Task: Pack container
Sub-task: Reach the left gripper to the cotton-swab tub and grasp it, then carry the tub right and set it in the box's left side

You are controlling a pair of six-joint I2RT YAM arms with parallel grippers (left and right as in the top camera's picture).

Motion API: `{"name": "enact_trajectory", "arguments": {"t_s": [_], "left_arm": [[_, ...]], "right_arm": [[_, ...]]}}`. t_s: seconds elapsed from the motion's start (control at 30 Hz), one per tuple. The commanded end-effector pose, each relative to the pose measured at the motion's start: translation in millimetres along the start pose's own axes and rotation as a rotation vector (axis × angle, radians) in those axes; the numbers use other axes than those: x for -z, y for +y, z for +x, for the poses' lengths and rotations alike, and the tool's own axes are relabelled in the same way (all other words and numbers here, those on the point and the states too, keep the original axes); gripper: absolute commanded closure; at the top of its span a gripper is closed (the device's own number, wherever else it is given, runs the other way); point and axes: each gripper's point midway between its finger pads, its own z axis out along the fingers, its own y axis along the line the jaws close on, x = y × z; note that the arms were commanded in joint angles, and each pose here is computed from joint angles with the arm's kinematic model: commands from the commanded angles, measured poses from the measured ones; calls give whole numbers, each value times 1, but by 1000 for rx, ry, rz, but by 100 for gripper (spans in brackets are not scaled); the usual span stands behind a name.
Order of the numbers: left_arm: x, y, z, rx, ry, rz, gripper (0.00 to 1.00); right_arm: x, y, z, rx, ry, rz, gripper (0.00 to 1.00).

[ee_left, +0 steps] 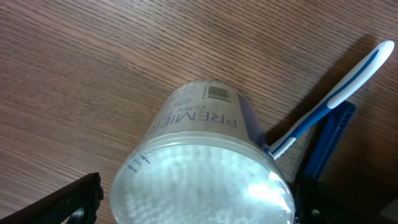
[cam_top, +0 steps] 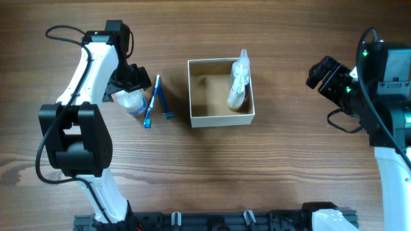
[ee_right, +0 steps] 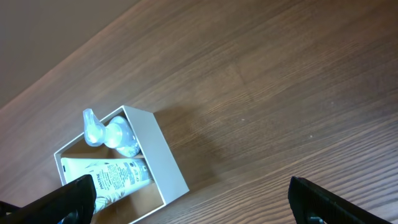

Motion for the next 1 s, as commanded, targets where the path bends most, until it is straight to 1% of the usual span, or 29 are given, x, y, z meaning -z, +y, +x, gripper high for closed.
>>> {"name": "enact_trajectory", "arguments": {"t_s": [0.0, 0.07, 0.13, 0.17, 0.2, 0.27, 0.3, 0.37, 0.47, 0.5, 0.57, 0.6, 0.63, 0.7, 0.77, 0.83, 0.97], "left_arm": [[-10, 3, 1, 14, 12, -25, 0], [-15, -4, 6, -18, 35, 17, 0], [-19, -15, 12, -65, 63, 83, 5], [-20, -16, 13, -67, 66, 90, 12], [-19, -17, 13, -67, 66, 93, 20], [-16, -15, 12, -63, 61, 95, 30], [-12, -14, 12, -61, 54, 98, 32], [2, -13, 10, -58, 20, 113, 31], [51, -12, 14, -68, -62, 147, 28], [76, -15, 19, -84, -101, 172, 27], [109, -25, 28, -119, -172, 218, 25], [141, -42, 42, -177, -250, 278, 22], [153, -50, 49, -209, -286, 300, 22], [181, -83, 73, -320, -365, 366, 21], [190, -110, 90, -398, -396, 405, 20], [189, -135, 99, -447, -412, 418, 20], [152, -183, 92, -465, -388, 403, 17]], "right_arm": [[-1, 1, 0, -15, 8, -7, 0], [-1, 1, 0, -15, 8, -7, 0], [-1, 1, 0, -15, 8, -7, 0], [-1, 1, 0, -15, 8, -7, 0], [-1, 1, 0, -16, 8, -7, 0], [-1, 1, 0, -15, 8, -7, 0], [-1, 1, 0, -15, 8, -7, 0], [-1, 1, 0, -15, 8, -7, 0], [-1, 1, 0, -15, 8, -7, 0], [-1, 1, 0, -15, 8, -7, 0], [-1, 1, 0, -15, 8, -7, 0], [-1, 1, 0, -16, 8, -7, 0], [-1, 1, 0, -15, 8, -7, 0], [-1, 1, 0, -15, 8, -7, 0], [-1, 1, 0, -15, 8, -7, 0], [-1, 1, 0, -15, 8, -7, 0], [-1, 1, 0, -15, 8, -7, 0]]}}
